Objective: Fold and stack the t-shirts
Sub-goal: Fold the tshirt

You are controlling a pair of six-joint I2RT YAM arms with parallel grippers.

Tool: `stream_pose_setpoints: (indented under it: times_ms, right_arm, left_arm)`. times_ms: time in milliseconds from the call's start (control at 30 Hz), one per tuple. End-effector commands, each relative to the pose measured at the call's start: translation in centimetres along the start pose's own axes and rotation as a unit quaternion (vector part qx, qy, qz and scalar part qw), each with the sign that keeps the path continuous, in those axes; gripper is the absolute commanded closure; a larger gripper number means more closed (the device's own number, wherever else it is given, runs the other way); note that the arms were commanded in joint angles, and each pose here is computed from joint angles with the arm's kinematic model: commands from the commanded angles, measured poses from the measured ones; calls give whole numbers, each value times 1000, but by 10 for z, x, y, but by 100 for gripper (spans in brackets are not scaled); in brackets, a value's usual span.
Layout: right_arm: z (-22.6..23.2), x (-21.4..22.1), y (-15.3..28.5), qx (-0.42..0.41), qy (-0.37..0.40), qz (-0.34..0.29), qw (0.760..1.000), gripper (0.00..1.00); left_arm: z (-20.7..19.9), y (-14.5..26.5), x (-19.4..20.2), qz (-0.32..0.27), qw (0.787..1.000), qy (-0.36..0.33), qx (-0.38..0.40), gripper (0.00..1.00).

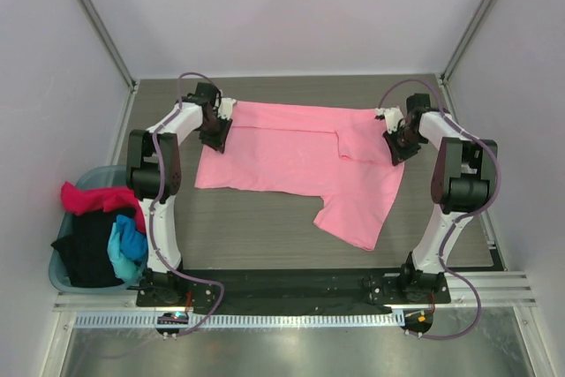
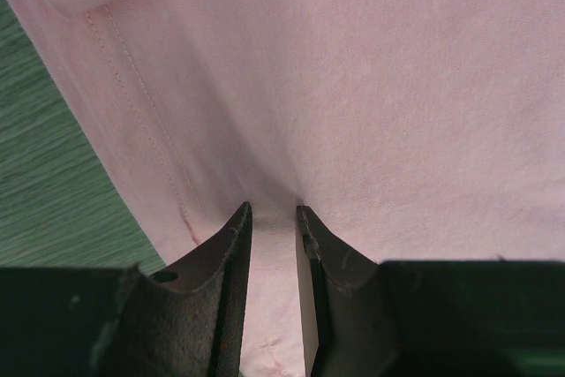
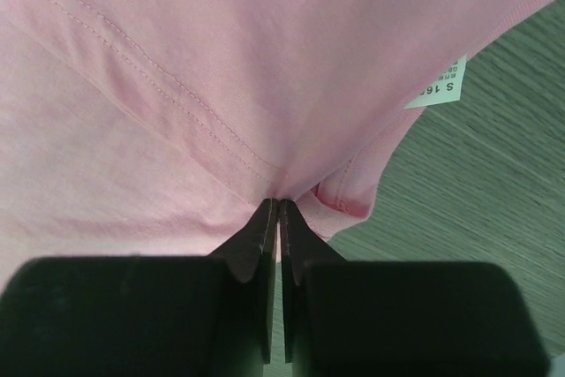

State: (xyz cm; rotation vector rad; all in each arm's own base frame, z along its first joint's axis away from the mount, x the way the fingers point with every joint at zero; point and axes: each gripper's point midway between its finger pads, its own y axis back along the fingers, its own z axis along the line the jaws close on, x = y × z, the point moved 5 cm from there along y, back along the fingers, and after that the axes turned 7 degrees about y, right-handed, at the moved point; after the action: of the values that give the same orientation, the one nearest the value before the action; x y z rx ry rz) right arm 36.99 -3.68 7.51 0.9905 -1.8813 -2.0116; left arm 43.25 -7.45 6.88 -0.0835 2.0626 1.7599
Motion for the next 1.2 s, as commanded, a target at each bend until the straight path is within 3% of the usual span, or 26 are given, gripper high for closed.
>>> stream_pose_setpoints:
  times_ms: [0, 333, 867, 1033, 1133, 1167]
  right_arm:
    - [-8, -16, 15, 14, -2, -33, 999, 93]
    - [-2, -26, 58, 33, 3, -67, 997, 99]
    - [14, -19, 71, 17, -19, -71, 997, 98]
    - [14, -22, 82, 22, -20, -79, 996, 89]
    - [10, -26, 103, 50, -14, -84, 995, 62]
    - [7, -27, 112, 66, -8, -87, 994, 60]
  left_arm:
    - [3, 1, 10, 14, 1000, -4, -10, 72]
    - [3, 3, 8, 6, 1000, -5, -8, 72]
    - [0, 5, 8, 3, 1000, -5, -1, 72]
    - [-2, 5, 10, 6, 1000, 0, 2, 72]
    - [2, 12, 8, 0, 1000, -5, -9, 72]
    - [1, 18, 5, -8, 1000, -11, -11, 72]
